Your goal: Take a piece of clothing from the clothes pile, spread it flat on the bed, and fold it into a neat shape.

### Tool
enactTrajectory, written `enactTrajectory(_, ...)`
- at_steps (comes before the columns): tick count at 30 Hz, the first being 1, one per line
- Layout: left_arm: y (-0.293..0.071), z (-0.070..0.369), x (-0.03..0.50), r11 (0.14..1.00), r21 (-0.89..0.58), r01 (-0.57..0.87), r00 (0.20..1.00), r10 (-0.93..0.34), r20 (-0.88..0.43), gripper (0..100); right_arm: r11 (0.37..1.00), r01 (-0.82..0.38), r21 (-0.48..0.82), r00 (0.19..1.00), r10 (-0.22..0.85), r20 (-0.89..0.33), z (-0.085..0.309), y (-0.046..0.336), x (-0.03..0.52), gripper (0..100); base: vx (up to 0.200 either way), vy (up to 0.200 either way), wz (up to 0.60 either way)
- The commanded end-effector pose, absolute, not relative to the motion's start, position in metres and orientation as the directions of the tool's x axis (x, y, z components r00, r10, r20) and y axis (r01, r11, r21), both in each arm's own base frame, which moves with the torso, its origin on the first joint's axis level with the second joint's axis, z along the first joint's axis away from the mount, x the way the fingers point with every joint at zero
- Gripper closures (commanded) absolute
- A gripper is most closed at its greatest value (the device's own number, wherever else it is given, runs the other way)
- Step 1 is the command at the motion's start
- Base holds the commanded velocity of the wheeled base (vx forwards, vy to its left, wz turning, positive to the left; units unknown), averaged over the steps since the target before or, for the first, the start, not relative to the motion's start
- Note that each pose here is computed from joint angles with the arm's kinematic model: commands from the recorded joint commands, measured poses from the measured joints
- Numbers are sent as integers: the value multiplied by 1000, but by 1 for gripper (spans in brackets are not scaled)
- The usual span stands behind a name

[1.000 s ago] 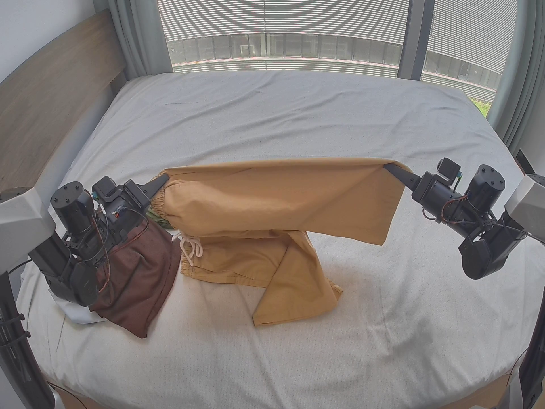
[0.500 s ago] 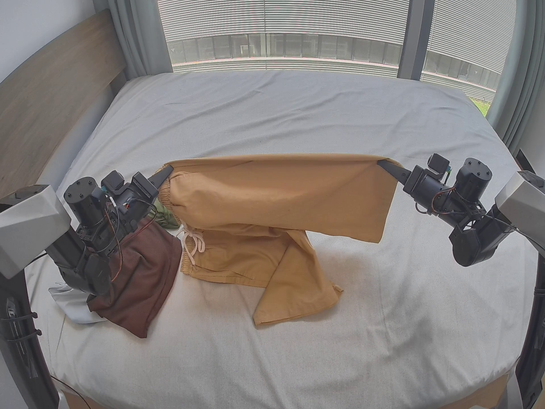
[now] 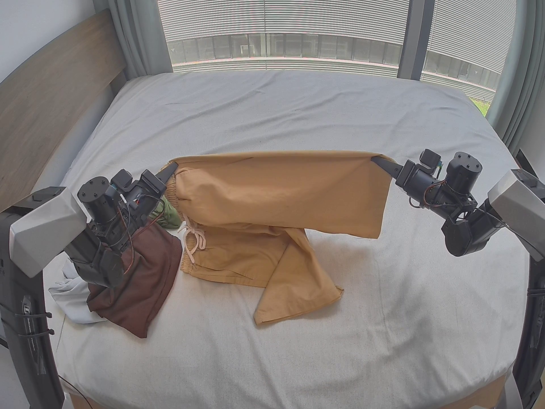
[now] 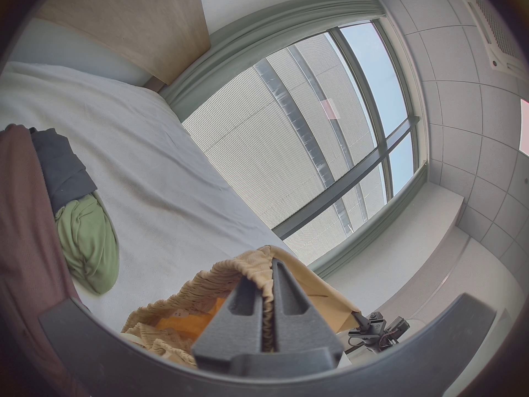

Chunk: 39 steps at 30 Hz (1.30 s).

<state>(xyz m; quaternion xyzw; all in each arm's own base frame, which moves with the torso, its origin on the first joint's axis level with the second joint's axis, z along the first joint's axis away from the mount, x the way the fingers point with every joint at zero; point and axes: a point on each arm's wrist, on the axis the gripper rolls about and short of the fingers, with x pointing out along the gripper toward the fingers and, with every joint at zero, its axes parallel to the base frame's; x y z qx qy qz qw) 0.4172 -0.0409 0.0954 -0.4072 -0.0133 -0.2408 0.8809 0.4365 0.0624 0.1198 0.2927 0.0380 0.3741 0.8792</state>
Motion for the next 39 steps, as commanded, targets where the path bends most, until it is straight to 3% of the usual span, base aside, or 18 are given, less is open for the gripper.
enactTrajectory(1, -42, 80, 433, 544, -719, 433, 884, -412, 222, 100, 553, -624, 553, 723, 677, 139, 105, 62, 450, 100, 0, 0, 0)
enactTrajectory(14, -48, 70, 465, 536, -711, 454, 875, -418, 244, 100, 557, -629, 543, 725, 672, 150, 88, 63, 478, 100, 0, 0, 0)
enactTrajectory(30, -52, 78, 478, 498, -749, 437, 877, -419, 233, 100, 556, -646, 523, 720, 671, 177, 96, 63, 485, 100, 0, 0, 0)
enactTrajectory(31, -53, 79, 479, 498, -749, 437, 877, -419, 233, 100, 556, -649, 520, 719, 671, 181, 97, 63, 486, 0, 0, 0, 0)
enactTrajectory(35, -54, 82, 482, 498, -753, 430, 879, -421, 223, 100, 570, -650, 502, 730, 651, 206, 103, 50, 492, 0, 0, 0, 0)
enactTrajectory(36, -58, 83, 483, 495, -759, 423, 881, -422, 215, 0, 575, -645, 503, 736, 646, 205, 104, 47, 493, 0, 0, 0, 0)
enactTrajectory(39, -58, 87, 486, 492, -757, 429, 878, -423, 222, 0, 580, -640, 504, 741, 640, 204, 103, 43, 493, 0, 0, 0, 0)
